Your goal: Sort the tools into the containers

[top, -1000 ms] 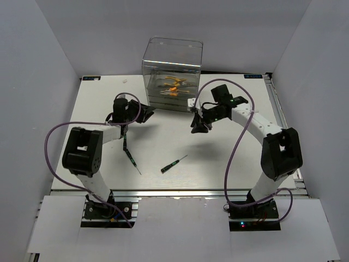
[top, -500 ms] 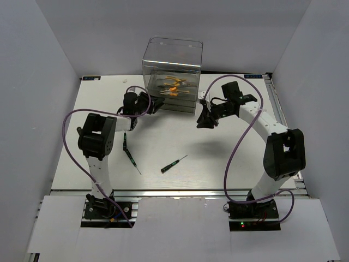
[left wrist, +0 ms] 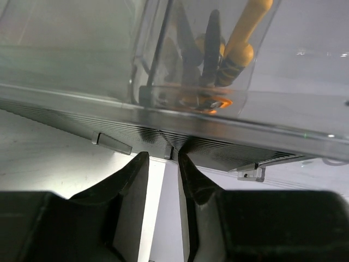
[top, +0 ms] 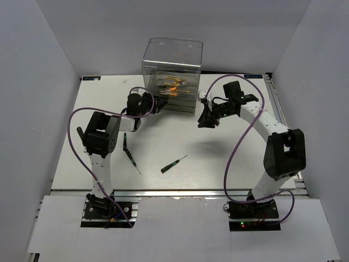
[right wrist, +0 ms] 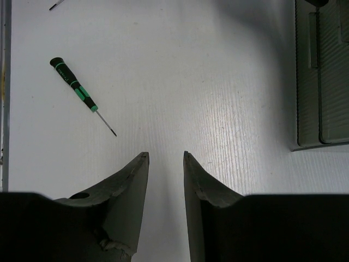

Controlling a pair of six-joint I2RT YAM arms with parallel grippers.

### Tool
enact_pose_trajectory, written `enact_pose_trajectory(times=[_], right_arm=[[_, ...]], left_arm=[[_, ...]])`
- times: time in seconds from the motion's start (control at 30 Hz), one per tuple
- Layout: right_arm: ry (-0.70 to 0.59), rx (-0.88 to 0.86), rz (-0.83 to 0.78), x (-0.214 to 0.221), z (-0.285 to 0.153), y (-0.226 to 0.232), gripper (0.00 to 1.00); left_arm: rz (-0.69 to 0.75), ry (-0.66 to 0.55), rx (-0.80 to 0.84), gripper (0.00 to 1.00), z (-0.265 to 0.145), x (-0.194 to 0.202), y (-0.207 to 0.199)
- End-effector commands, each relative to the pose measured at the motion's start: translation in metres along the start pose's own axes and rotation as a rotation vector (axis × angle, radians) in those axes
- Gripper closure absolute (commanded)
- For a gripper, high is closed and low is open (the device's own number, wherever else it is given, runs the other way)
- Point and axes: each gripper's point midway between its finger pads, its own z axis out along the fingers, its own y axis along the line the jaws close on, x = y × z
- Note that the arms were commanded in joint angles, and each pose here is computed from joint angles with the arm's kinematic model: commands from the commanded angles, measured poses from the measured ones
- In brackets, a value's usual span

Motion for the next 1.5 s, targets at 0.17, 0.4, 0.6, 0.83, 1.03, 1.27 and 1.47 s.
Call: enact_pose_trajectory(times=[0.17,0.4,0.6,0.83,1.03,1.27,1.47], right_arm=[[-0.061,0.018,-0.069,-0.029,-0.012,-0.001,0.62],[-0.065,0.020,-0.070,-0.031,-0.014,0.000,0.63],[-0.068,0.020,-0.061,-0.031,-0.015,0.002,0.64],[-0.066,0.013,-0.044,-0.027,-0.013,0.007,0.65],[-0.069,0.009,-0.032,-0.025,-0.011,0.007,0.65],[-0.069,0.016,-0.013,-0.025,-0.011,0.003,0.64],[-0.063,0.026,-0.016,-0.025,-0.012,0.002,0.62]], left_arm=[[0.003,-0.054,0.054,0.67,0.004,-0.010,-0.015],[0.002,-0.056,0.057,0.79,0.005,-0.009,-0.007],[0.000,-0.044,0.077,0.95,-0.005,-0.003,-0.007],[0.080,0.016,0.085,1.00,-0.040,0.020,-0.013],[0.100,0.029,0.063,0.99,-0.080,0.037,-0.011],[0.068,0.034,0.027,0.60,-0.086,0.039,-0.008],[0.122,0.023,0.031,0.43,-0.092,0.036,-0.029]])
